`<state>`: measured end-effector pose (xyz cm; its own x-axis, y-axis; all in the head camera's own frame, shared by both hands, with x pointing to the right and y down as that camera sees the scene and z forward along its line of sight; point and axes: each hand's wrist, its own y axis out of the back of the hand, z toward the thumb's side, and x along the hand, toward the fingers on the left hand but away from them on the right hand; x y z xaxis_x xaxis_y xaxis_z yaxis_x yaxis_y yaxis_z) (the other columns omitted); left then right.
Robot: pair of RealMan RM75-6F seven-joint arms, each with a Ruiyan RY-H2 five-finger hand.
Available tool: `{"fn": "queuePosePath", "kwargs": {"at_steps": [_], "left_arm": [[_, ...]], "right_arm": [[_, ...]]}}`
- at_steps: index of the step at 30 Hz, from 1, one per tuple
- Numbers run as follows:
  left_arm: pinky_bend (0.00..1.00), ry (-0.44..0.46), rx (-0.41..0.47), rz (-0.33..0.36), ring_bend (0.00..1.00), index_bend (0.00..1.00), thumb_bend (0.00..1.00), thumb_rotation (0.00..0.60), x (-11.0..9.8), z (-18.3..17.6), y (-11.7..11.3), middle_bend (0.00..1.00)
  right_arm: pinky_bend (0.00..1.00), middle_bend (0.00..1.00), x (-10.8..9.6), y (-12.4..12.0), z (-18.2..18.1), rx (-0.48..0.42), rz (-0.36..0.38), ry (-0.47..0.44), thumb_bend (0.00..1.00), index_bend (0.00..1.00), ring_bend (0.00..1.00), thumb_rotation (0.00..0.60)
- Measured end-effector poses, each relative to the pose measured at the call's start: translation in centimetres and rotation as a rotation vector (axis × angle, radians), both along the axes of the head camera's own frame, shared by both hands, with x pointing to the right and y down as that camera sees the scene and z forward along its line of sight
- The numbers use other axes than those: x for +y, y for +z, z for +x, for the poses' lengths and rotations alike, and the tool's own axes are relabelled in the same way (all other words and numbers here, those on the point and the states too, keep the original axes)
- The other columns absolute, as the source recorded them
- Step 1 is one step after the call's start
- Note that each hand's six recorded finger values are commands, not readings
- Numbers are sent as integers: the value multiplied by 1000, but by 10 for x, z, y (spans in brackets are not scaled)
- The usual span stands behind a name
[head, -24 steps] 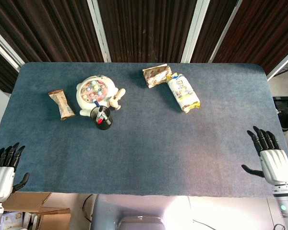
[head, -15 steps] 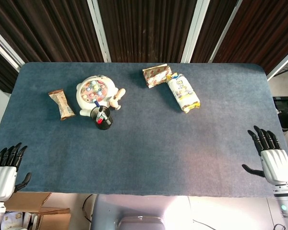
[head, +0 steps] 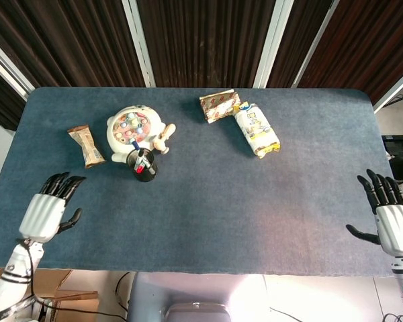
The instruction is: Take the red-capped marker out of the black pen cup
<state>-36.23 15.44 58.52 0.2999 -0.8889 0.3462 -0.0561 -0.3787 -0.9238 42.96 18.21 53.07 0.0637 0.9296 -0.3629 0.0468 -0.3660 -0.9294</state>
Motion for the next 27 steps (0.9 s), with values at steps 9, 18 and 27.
{"fn": "queuePosePath", "kwargs": {"at_steps": [9, 18, 27], "left_arm": [[276, 117, 27, 37, 180, 290, 372, 600, -50, 73, 37, 288], [355, 133, -86, 89, 275, 362, 371, 600, -60, 103, 77, 367], [408, 89, -97, 132, 325, 403, 328, 600, -63, 115, 94, 409]], "right_arm": [[25, 0, -1, 4, -3, 8, -22, -7, 0, 0, 0, 600], [25, 0, 1, 6, 1, 9, -29, 2, 0, 0, 0, 600], [24, 0, 3, 10, 0, 3, -38, 0, 0, 0, 0, 600]]}}
